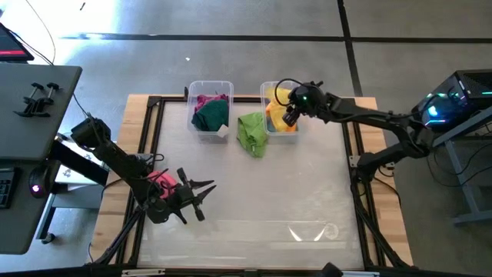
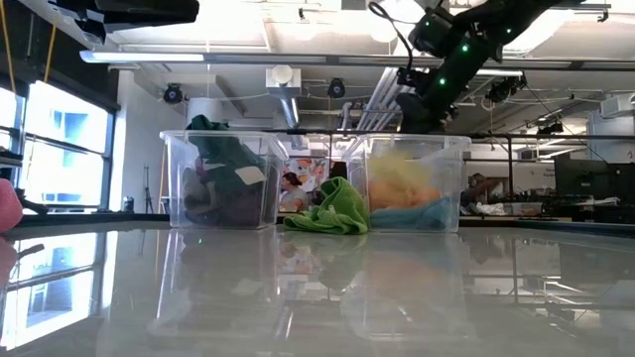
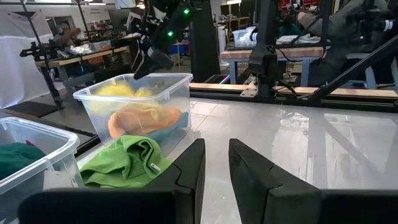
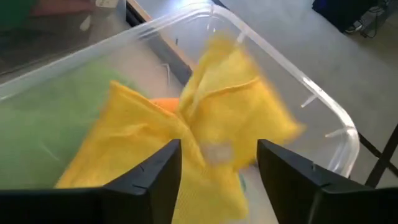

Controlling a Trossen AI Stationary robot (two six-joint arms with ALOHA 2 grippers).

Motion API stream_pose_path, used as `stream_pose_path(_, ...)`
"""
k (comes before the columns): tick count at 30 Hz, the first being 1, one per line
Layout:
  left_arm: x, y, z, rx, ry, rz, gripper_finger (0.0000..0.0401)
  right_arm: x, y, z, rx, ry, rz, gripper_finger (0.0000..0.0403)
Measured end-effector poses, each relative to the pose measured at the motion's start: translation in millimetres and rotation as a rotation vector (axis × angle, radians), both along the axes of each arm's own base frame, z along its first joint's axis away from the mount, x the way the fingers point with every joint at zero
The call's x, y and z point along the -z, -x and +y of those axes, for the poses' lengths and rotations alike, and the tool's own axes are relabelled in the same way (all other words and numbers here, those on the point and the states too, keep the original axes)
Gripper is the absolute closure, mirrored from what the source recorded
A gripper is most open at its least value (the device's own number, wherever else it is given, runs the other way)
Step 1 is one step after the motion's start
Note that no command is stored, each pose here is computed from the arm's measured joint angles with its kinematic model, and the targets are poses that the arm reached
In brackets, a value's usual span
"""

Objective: Sort towels by color in basket
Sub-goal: Put the yellow microfiber cloth into the right transparent bin, then put the green microfiber cloth into the right transparent bin

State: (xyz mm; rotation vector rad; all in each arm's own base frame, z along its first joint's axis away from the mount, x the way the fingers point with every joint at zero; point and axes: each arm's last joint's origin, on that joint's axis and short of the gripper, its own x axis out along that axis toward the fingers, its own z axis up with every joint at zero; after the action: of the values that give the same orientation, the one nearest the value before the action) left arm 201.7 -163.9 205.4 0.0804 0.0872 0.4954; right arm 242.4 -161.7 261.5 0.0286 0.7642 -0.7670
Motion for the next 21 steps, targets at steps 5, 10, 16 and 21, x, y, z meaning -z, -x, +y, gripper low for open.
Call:
stream_pose_path(5, 0.0, 0.0, 0.0, 0.001, 0.0, 0.0, 0.0343, -12.8, -7.7, 13.0, -0.073, 0.025, 0.065, 0.0198)
stream_pose_path(10, 0.0, 0.4, -0.5, 0.003, 0.0, 0.0, 0.0343, -21.0, -20.5, 46.8, -0.162, 0.121, 0.187, 0.0218)
stream_pose_path(16, 0.6, 0.2, -1.8, 0.044, 0.01, 0.007, 0.0343, -31.7, -28.6, 109.7, -0.373, 0.276, 0.268, 0.0245)
stream_pose_path(21, 0.6, 0.1, -2.0, 0.049, 0.032, -0.003, 0.0343, -35.5, -29.1, 153.2, -0.559, 0.227, 0.198, 0.0253)
